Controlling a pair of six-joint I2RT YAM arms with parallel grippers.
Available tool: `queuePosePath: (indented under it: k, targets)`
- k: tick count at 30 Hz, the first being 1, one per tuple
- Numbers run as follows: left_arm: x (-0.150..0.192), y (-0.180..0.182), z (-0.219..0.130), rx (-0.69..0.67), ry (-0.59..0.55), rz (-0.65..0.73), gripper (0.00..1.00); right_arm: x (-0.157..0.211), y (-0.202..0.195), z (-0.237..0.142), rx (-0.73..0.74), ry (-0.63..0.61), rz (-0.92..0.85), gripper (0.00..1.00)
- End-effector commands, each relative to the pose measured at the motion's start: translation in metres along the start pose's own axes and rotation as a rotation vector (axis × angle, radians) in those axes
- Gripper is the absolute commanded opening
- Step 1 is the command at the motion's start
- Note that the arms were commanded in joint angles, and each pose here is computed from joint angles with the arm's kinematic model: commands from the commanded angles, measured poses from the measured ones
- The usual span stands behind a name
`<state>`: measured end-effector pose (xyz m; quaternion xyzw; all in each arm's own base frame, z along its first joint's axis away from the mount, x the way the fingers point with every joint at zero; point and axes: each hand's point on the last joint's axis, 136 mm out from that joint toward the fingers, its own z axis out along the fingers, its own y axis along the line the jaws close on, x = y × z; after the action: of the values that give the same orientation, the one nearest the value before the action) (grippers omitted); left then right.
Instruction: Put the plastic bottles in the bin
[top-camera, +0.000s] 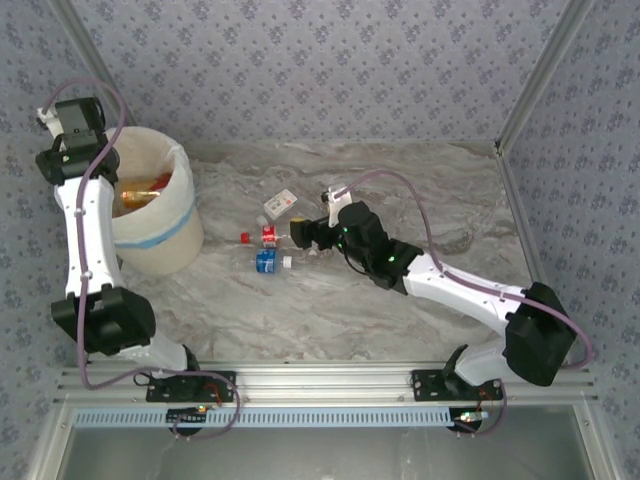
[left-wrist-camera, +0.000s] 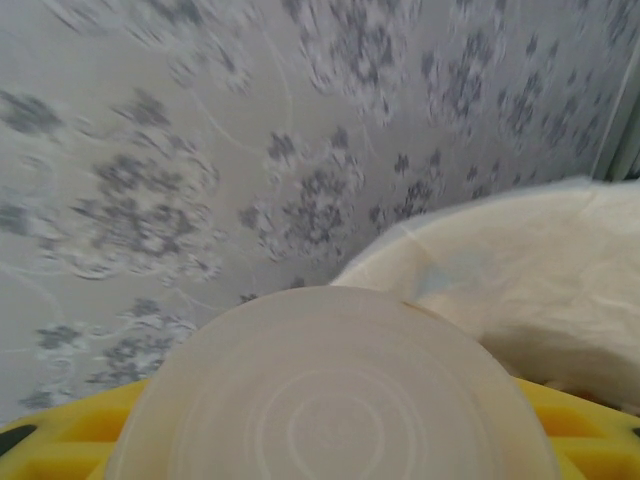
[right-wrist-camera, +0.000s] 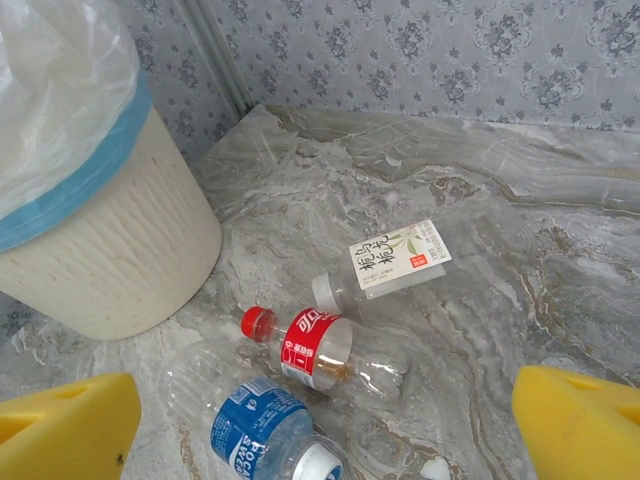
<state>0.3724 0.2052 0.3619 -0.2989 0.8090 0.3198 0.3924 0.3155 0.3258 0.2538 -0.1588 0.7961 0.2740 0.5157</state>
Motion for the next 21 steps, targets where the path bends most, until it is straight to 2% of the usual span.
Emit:
queuePosePath:
  k: [1, 2, 3, 6, 13, 21]
  targets:
    - [0.007, -0.002, 0.004, 0.009, 0.068, 0.001, 0.70, -0.010, 0.006, 0.000, -0.015, -0.011, -0.007, 0.98]
    - [0.008, -0.006, 0.007, 0.017, 0.089, 0.008, 0.83, -0.010, 0.007, 0.000, -0.014, -0.010, -0.008, 0.98]
    - [0.005, -0.009, 0.007, 0.026, 0.101, 0.009, 0.90, -0.010, 0.006, 0.000, -0.013, -0.008, -0.008, 0.98]
    - [-0.006, -0.020, 0.000, 0.085, 0.108, 0.005, 0.97, -0.009, 0.005, -0.002, -0.007, -0.004, -0.017, 0.97]
    - [-0.016, -0.068, -0.036, 0.296, 0.060, 0.019, 0.99, -0.008, 0.002, -0.004, 0.010, -0.007, -0.021, 0.97]
    - [-0.016, -0.115, -0.109, 0.557, -0.024, -0.083, 1.00, -0.004, -0.013, -0.011, 0.076, -0.017, -0.006, 0.97]
